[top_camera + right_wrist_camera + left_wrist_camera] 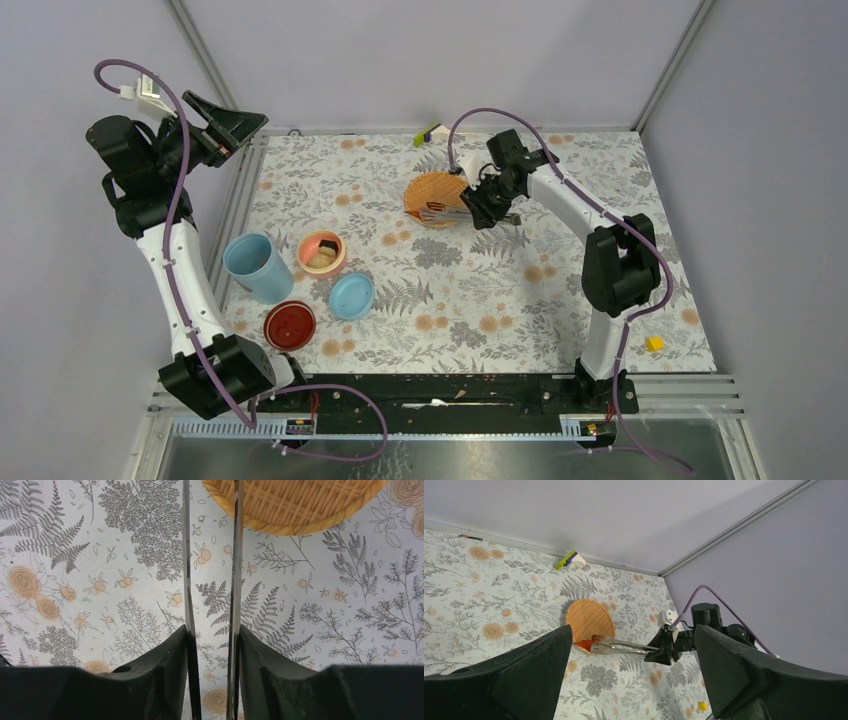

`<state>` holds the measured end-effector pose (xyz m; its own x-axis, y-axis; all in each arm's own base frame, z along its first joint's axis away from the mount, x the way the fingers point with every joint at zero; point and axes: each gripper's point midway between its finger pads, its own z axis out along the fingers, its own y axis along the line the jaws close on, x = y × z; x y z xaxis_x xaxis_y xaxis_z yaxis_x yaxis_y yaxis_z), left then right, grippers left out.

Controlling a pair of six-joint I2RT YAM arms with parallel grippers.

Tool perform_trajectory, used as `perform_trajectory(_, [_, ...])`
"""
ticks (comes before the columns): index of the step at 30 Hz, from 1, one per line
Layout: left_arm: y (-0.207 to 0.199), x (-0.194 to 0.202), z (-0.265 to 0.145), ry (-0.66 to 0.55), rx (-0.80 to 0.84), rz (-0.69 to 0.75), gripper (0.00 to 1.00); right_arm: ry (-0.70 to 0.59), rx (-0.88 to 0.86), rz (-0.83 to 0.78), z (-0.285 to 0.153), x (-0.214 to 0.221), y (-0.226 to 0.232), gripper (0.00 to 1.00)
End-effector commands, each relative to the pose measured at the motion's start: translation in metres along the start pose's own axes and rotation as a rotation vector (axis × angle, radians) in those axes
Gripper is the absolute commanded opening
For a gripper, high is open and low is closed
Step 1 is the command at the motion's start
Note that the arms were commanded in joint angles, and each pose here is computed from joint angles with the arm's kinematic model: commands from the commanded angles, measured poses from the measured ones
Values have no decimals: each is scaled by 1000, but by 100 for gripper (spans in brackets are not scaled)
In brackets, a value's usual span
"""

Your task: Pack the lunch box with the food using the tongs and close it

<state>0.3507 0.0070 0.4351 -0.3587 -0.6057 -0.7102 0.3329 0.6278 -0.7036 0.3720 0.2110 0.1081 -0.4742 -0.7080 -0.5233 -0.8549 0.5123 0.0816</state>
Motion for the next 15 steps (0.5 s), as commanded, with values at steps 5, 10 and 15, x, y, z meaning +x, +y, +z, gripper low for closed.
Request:
perform_trajectory(5, [-6,-3,1,-2,32,34,99,-48,-10,-6,-15,-18,2,37])
perform_trajectory(10, [-6,-2,1,-2,32,32,99,-58,4,-7,-18,-22,0,32])
perform_trajectory(15, [-7,-3,1,-3,33,35,99,-77,22,-4,-25,-29,-2,27])
